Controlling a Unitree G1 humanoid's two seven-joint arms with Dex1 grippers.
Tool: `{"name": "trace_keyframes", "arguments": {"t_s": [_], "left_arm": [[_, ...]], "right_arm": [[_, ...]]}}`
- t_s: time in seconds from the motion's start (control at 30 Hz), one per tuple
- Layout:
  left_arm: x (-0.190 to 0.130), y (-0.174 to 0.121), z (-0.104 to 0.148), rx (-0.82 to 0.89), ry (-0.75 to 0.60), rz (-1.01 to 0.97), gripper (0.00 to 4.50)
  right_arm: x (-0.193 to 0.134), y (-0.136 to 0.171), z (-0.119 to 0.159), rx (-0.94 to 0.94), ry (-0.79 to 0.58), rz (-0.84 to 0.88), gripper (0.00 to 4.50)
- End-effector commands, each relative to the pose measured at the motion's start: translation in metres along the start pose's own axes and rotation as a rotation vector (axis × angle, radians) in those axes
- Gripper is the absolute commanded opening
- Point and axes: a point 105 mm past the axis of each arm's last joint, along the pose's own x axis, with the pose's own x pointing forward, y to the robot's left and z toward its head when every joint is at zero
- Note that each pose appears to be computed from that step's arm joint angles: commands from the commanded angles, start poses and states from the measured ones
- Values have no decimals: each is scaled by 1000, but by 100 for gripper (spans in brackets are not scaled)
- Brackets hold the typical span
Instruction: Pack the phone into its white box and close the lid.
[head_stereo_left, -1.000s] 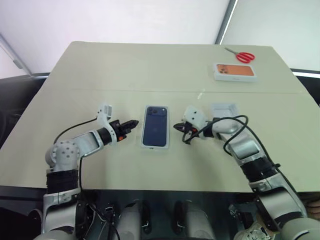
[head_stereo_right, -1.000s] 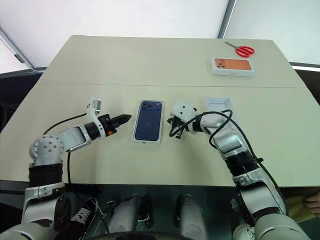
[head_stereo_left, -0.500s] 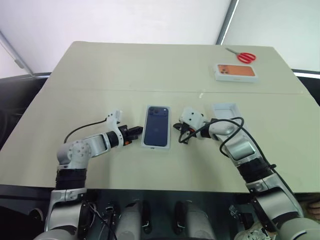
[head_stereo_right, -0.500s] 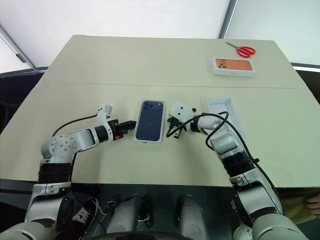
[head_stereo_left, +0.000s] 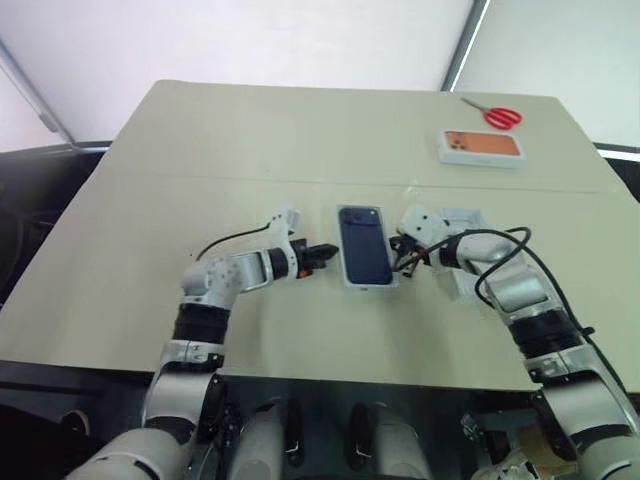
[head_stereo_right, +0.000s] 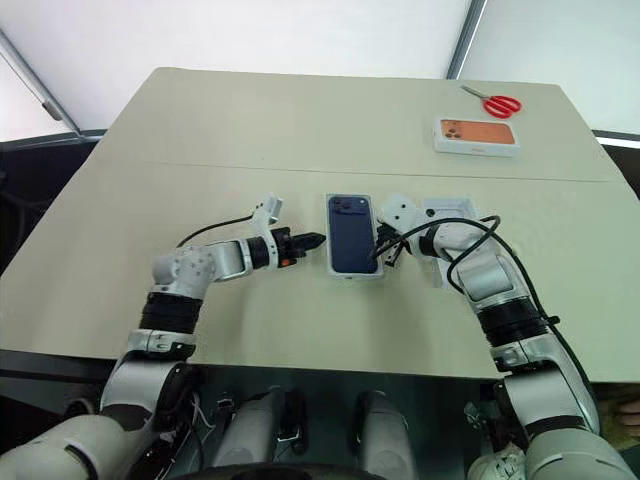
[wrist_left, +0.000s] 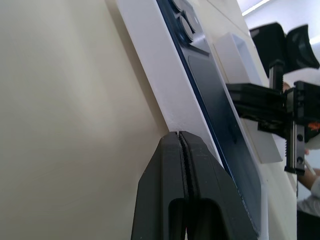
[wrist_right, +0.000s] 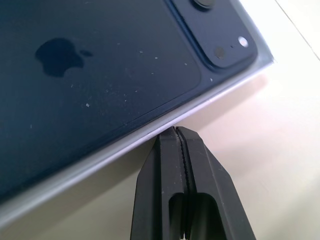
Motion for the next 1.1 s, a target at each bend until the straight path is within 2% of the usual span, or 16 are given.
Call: {"name": "trace_keyframes", "arguments": {"t_s": [0.03, 0.2, 0.5, 0.93, 1.1], "left_arm": [[25, -24, 4, 59, 19, -101, 7], [44, -29, 5, 93, 38, -120, 7], [67, -45, -14, 141, 100, -197, 7], [72, -40, -7, 157, 83, -175, 7], [62, -35, 7, 183, 41, -165, 7]], "right_arm": [[-5, -4, 7, -26, -32, -11, 0], [-12, -3, -6, -20, 6, -19, 0], [-36, -20, -34, -7, 88, -93, 0], [-37, -22, -33, -8, 89, -99, 0], [-37, -27, -28, -25, 81, -114, 0]]}}
